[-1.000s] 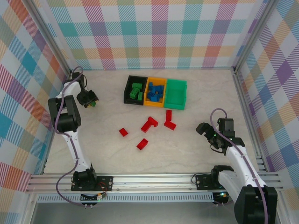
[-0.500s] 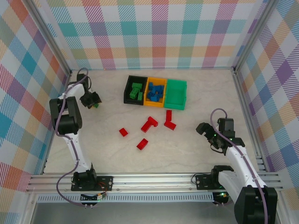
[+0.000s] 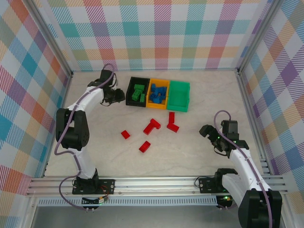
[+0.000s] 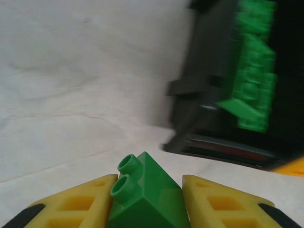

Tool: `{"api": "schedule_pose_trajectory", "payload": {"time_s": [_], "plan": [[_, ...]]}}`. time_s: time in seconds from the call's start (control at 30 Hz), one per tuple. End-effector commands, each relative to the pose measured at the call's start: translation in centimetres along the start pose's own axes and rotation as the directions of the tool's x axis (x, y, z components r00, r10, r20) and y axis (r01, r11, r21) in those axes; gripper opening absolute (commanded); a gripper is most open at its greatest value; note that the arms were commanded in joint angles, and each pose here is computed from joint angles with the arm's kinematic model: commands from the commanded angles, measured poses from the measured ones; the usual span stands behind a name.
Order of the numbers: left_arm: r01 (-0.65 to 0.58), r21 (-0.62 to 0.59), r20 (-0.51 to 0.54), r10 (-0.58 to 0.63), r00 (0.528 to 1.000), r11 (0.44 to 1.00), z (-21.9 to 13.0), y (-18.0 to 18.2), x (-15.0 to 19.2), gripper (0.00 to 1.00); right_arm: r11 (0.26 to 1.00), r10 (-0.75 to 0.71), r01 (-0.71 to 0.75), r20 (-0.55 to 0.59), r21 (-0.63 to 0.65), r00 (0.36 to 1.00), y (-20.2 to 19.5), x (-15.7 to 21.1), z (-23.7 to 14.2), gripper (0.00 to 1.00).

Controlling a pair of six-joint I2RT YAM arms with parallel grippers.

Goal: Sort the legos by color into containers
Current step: Pick up the lego from the top-left of the table, then place the lego in the container.

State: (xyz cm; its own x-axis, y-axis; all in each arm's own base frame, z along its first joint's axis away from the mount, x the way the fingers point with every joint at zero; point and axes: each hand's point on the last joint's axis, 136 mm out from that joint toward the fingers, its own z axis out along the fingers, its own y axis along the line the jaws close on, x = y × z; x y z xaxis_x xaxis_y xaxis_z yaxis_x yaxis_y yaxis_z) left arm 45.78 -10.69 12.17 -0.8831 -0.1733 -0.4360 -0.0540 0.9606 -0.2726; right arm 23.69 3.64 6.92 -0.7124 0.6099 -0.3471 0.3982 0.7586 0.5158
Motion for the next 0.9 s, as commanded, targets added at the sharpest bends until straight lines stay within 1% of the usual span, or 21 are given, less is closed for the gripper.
{"api": "schedule_pose_trajectory", "payload": {"time_s": [0.0, 0.17, 0.23, 0.33, 0.47, 0.53, 0.63, 0.67, 0.8, 0.87], "plan": [[-0.075, 0.047, 0.085, 0.07, 0.994, 0.996, -2.4, -3.8, -1.2, 0.37, 1.0, -0.007, 0.007, 0.002, -0.013, 1.0, 0.0, 0.1, 0.1, 0.94], [-0.182, 0.103, 0.146, 0.166, 0.975, 0.978, -4.1, -9.6, -1.5, 0.37, 1.0, -0.007, 0.007, 0.001, -0.012, 1.0, -0.1, 0.1, 0.1, 0.94], [-0.209, 0.117, 0.158, 0.189, 0.969, 0.971, -4.2, -11.1, -1.7, 0.37, 1.0, -0.006, 0.006, 0.0, -0.012, 1.0, -0.1, 0.1, 0.1, 0.94], [-0.226, 0.13, 0.165, 0.204, 0.965, 0.965, -3.8, -12.7, -2.2, 0.37, 1.0, -0.007, 0.007, 0.001, -0.014, 1.0, 0.0, 0.1, 0.1, 0.94], [-0.232, 0.148, 0.14, 0.212, 0.967, 0.961, -2.2, -13.9, -2.4, 0.37, 1.0, -0.009, 0.009, 0.003, -0.014, 1.0, 0.0, 0.1, 0.1, 0.94], [-0.249, 0.14, 0.133, 0.231, 0.964, 0.958, -1.5, -14.4, -2.5, 0.37, 1.0, -0.007, 0.007, 0.002, -0.012, 1.0, -0.1, 0.1, 0.1, 0.95], [-0.269, 0.027, 0.115, 0.265, 0.957, 0.963, -0.5, -12.9, -3.4, 0.37, 1.0, -0.008, 0.008, 0.002, -0.011, 1.0, -0.1, 0.1, 0.0, 0.95], [-0.272, 0.009, 0.107, 0.27, 0.957, 0.962, -0.1, -12.5, -3.6, 0.37, 1.0, -0.009, 0.009, 0.003, -0.012, 1.0, 0.0, 0.1, 0.0, 0.95], [-0.283, -0.01, 0.092, 0.283, 0.955, 0.959, 1.1, -12.2, -4.4, 0.39, 1.0, -0.006, 0.006, 0.004, -0.01, 1.0, -0.1, 0.1, 0.1, 0.95], [-0.283, -0.046, 0.08, 0.285, 0.955, 0.958, 1.8, -11.7, -5.1, 0.44, 1.0, -0.006, 0.006, 0.003, -0.01, 1.0, -0.1, 0.1, 0.1, 0.95]]}}
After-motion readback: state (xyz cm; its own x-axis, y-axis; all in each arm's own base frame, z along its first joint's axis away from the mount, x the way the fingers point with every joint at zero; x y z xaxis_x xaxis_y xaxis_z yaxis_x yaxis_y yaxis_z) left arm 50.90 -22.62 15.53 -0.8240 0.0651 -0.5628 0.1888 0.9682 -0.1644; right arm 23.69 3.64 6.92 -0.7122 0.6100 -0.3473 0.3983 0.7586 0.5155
